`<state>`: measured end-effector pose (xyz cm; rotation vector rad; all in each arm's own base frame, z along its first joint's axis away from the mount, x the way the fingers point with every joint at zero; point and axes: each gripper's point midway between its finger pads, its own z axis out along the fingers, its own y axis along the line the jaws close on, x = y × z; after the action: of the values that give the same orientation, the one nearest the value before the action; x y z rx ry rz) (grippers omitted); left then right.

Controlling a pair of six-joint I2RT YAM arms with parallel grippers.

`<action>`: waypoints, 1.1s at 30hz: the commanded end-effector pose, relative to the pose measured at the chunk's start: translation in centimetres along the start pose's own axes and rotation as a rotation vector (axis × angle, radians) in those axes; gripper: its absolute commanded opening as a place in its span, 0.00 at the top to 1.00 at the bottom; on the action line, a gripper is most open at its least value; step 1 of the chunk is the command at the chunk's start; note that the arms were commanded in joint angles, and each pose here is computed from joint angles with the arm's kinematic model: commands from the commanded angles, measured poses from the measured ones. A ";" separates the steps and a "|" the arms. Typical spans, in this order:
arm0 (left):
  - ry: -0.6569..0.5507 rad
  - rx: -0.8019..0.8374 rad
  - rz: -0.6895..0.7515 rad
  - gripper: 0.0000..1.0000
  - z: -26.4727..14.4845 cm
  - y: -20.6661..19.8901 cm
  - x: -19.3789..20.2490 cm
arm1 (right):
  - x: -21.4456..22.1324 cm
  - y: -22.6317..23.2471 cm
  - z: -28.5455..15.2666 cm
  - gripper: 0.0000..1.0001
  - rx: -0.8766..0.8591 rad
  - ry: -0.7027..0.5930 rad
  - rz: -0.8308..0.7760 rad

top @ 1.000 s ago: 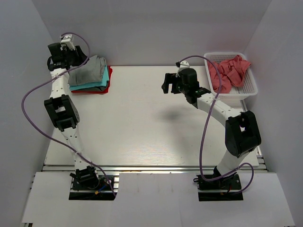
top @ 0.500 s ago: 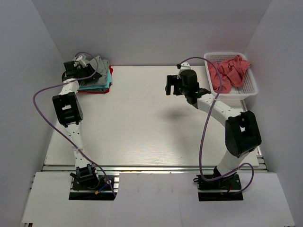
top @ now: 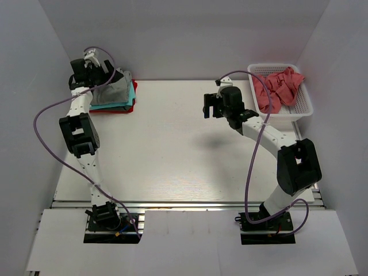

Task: Fold and stack the t-shirts
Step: Put the neatly folded tshirt into the corner of the board with the left arm

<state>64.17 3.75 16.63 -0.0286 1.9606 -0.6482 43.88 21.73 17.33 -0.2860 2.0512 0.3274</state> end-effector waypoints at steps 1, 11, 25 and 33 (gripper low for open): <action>-0.168 -0.046 0.127 0.00 -4.5 -2.9 -8.8 | -2.6 0.3 0.0 0.10 -0.010 -0.054 -0.025; -0.118 -0.120 0.026 0.00 -1.6 4.3 -5.1 | -2.5 0.2 2.5 0.10 0.002 -0.024 -0.045; 0.011 -0.186 -0.171 0.00 0.2 12.8 4.4 | -0.9 -1.2 4.2 0.10 0.074 0.047 -0.059; -0.043 -0.089 -0.046 0.00 -0.6 8.0 -0.4 | -1.4 -0.2 3.8 0.10 0.021 0.030 -0.049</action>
<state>66.85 12.15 9.27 -0.1978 1.9572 -0.5961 46.94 22.37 13.97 -0.3269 2.1434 0.2396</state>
